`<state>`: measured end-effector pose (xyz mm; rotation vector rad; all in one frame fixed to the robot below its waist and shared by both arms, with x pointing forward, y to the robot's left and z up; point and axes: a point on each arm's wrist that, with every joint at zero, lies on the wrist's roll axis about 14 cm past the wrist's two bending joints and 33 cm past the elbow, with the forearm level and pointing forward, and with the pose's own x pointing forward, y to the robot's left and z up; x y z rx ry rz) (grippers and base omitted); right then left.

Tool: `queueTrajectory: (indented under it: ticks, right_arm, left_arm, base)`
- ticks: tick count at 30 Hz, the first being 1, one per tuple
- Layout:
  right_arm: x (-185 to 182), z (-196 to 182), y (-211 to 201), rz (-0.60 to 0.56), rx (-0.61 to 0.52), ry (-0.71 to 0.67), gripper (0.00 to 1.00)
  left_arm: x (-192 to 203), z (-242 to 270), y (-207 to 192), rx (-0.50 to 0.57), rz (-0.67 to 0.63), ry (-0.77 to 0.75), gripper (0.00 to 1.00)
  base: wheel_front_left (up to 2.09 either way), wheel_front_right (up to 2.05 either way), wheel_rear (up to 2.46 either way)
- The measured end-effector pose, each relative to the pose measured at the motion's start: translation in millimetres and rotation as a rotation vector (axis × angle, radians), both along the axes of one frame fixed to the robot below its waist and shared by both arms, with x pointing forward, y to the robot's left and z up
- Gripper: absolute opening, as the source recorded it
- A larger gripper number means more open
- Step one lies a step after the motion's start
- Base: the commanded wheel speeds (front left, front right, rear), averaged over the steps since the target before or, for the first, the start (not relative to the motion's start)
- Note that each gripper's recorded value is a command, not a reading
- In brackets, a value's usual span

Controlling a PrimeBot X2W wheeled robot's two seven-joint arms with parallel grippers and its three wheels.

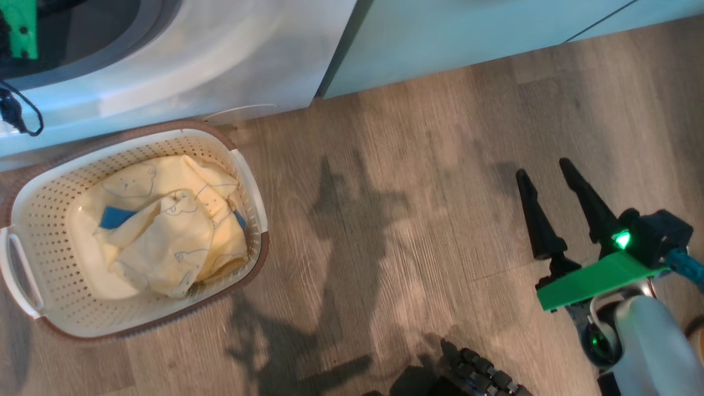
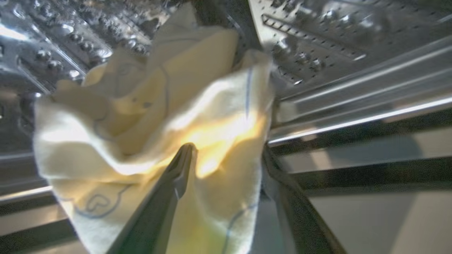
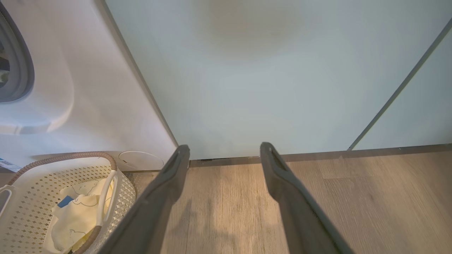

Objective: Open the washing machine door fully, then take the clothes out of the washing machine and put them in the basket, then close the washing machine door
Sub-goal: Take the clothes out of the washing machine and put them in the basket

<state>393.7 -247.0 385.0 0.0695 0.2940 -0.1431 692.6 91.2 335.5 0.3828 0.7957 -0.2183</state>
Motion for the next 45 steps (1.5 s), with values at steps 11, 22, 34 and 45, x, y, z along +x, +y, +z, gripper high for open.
queueTrajectory:
  ticks: [11, 22, 34, 45]
  right_arm:
    - [8, -3, 4, 0.012, 0.01, -0.003, 1.0]
    - [12, 3, 10, 0.034, 0.009, -0.024, 1.0]
    - [10, 24, 15, 0.043, 0.019, -0.083, 1.0]
    - [0, 37, 27, 0.074, 0.038, -0.119, 1.0]
  left_arm:
    - [0, -6, 0, 0.005, 0.0, -0.012, 0.0]
    - [0, 13, 16, -0.017, 0.025, -0.08, 0.0]
    - [-32, 40, -19, -0.135, -0.071, -0.17, 0.0]
    - [-79, 62, -40, -0.275, -0.109, -0.246, 0.0]
  base:
    - [0.0, 0.0, 0.0]
    - [0.0, 0.0, 0.0]
    - [0.0, 0.0, 0.0]
    - [0.0, 0.0, 0.0]
